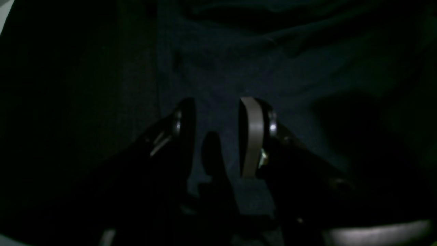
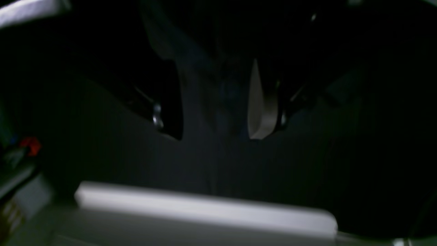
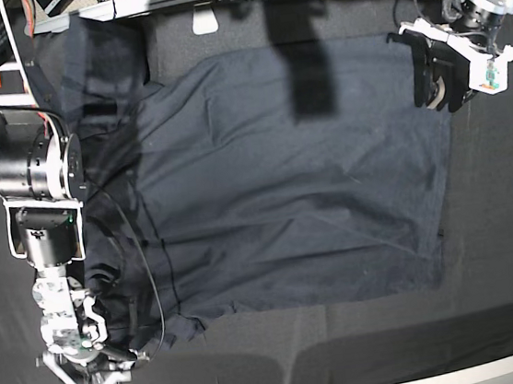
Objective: Layout the t-shirt on the table in an organized manner, then fold the t-shirt properly
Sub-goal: 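Grasp the shirt shoulder with the left gripper and pull it outward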
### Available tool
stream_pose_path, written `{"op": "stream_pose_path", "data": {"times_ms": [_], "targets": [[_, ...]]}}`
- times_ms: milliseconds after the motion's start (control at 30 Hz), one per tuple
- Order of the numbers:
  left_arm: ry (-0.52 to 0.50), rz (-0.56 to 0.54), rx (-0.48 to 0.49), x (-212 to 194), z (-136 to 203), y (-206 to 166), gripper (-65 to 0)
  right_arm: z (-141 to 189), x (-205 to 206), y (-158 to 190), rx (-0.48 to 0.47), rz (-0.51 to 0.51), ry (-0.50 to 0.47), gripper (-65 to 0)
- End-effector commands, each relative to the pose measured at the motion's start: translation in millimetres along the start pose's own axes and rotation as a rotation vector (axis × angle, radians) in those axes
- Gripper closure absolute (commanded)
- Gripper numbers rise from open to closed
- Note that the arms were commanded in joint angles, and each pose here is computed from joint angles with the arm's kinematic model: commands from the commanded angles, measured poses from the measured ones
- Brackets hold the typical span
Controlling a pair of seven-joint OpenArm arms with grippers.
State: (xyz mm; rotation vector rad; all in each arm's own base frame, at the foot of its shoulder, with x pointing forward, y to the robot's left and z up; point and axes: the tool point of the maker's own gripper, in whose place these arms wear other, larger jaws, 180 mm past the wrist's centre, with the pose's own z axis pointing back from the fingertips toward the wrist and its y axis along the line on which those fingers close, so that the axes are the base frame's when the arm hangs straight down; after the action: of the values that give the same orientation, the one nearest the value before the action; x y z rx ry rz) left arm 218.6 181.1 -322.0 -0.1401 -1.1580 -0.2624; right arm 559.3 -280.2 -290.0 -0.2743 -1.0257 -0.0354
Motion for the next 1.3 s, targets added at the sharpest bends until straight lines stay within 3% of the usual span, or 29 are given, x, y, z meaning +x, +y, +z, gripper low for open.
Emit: {"op": "stream_pose_path", "data": {"times_ms": [0,100,300,467,567,667,867,1267], "targets": [[-0.039,-0.012,-0.001,12.8,-0.5,2.5,-19.4,3.5,30.9,-6.9,-0.008,-0.023,-0.054,-29.9],[-0.013,-0.024,0.007,15.5,-9.9,7.4,-19.4,4.0,9.0,-1.2,0.015,-0.006,0.009,-29.9],[-0.066,-0.028,0.035,45.2,-40.4,26.7,-19.4,16.5,-37.2,13.1,0.063,0.052,0.029,-29.9],[0.058,0.023,0.078,19.5,-70.4,54.8,-19.4,42.4,-69.1,22.3,0.094,0.066,-0.009,-29.9],[0.084,0.056,0.081,7.0,-73.6,60.0,-19.5,63.2,-79.5,21.9,0.097,0.103,-0.038,-29.9],[0.106,0.061,0.067,-1.3,-70.4,56.2,-19.5,84.0,-88.9,21.1,0.099,0.138,-0.051,-29.9],[0.284,0.046,-0.023,-49.7,-49.4,33.8,-19.5,113.4,-114.3,18.1,0.102,0.163,-0.049,-29.9],[0.333,0.195,0.063,-87.9,7.1,54.9,-19.6,126.9,-158.0,-13.0,0.044,0.127,0.026,-29.9]]}}
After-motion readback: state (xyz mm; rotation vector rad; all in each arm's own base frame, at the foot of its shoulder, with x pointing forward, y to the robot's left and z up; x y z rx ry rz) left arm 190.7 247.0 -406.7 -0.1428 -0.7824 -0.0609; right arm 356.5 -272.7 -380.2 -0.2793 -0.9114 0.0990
